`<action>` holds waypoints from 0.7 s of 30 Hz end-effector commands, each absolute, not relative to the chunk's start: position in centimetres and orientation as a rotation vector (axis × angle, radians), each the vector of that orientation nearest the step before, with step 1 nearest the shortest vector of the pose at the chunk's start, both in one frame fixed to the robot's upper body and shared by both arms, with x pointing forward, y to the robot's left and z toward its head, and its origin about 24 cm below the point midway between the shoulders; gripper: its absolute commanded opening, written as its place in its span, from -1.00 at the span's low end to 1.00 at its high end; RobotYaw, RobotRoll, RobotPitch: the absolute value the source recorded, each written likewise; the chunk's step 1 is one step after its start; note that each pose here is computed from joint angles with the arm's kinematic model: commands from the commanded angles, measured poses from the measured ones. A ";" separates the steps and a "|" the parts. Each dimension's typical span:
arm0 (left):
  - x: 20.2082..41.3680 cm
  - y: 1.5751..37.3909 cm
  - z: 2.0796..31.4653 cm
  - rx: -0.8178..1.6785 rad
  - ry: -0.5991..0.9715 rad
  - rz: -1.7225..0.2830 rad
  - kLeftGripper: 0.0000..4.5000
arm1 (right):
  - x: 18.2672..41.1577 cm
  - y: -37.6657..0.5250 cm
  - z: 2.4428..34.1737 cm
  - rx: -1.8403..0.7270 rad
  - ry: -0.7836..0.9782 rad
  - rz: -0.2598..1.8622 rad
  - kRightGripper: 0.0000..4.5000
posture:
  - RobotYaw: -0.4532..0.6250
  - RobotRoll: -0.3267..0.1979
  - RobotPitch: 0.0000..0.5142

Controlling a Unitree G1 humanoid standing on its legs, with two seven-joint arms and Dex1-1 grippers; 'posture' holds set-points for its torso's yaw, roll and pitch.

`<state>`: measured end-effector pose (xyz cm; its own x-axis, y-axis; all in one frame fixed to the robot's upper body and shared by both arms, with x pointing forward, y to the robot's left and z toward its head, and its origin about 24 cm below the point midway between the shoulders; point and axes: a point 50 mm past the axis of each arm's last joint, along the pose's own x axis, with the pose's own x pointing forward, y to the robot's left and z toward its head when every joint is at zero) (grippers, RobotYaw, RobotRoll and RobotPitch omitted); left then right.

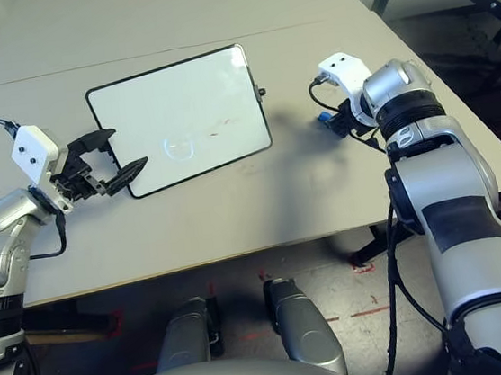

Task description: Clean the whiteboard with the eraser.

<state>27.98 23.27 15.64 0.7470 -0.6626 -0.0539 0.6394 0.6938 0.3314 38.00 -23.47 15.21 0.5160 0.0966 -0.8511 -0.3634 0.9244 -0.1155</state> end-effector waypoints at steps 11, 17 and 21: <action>27.5 25.8 17.7 0.294 -0.085 -0.596 1.00 | 38.1 -24.4 20.6 -0.358 0.805 0.334 0.99 | -0.30 0.25 -0.47; 26.9 29.3 18.9 0.199 0.009 -0.356 1.00 | 37.5 -26.1 21.7 -0.335 0.517 0.428 0.99 | -0.22 0.25 -0.45; 26.7 32.2 19.3 0.136 -0.026 -0.131 1.00 | 37.1 -27.4 20.3 -0.270 0.296 0.398 0.99 | -0.19 0.25 -0.40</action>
<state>26.83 30.63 19.35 0.9710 -0.2389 0.0051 0.2344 0.9562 0.1752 37.21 -26.93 20.18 0.8362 0.3327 -0.4361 -0.4488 0.8721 -0.1953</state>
